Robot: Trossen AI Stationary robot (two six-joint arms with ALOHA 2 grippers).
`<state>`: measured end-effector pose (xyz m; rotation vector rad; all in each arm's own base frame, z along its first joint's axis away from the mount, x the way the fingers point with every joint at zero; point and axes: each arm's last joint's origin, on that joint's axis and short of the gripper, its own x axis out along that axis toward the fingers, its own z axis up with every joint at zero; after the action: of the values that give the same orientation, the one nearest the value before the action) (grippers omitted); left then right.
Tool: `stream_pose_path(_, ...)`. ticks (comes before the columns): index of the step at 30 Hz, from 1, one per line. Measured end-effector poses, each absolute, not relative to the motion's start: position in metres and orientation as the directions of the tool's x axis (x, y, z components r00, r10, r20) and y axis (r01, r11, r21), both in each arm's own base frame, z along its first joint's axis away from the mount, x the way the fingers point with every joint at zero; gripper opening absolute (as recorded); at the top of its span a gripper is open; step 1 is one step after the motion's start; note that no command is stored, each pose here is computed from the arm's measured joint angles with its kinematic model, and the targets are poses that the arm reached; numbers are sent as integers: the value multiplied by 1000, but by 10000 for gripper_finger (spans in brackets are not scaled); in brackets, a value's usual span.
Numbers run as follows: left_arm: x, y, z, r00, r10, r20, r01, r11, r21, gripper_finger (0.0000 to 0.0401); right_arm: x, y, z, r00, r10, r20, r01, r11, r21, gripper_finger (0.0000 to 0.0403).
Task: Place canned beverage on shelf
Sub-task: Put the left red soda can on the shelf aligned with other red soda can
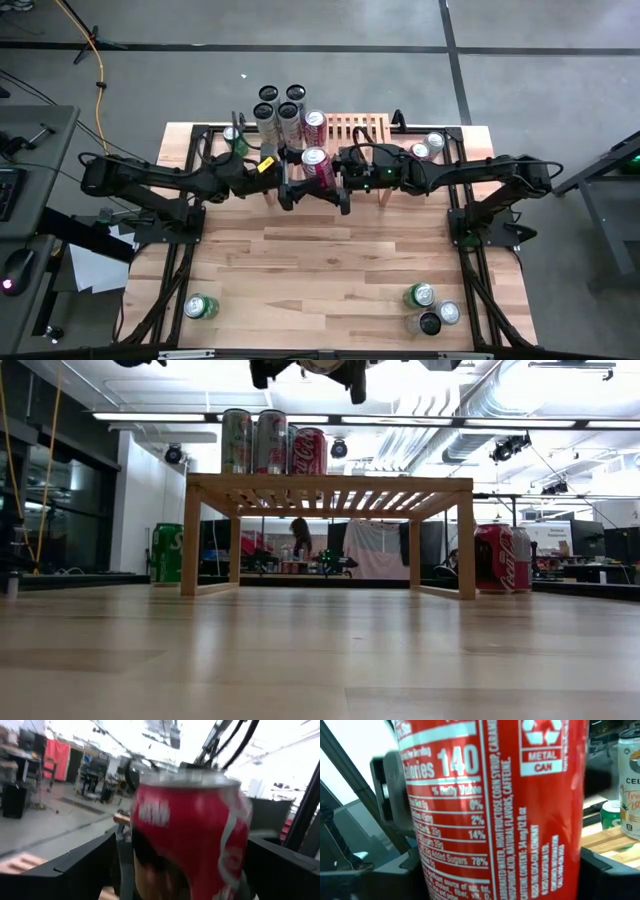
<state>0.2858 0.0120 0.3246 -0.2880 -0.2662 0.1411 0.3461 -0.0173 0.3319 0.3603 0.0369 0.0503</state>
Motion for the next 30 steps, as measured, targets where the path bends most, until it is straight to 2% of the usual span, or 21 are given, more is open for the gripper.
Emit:
stream_pose_path(12, 311, 12, 330, 963, 136, 234, -70, 960, -270, 386, 346, -17, 331, 998, 56, -41, -38, 934, 355, 286)
stream_pose_path(26, 303, 12, 332, 978, 149, 144, -112, 965, -236, 279, 346, -18, 330, 997, 63, -46, -45, 947, 317, 285)
stream_pose_path(30, 301, 13, 333, 978, 156, 141, -120, 965, -232, 279, 347, -18, 329, 997, 60, -44, -44, 950, 310, 294)
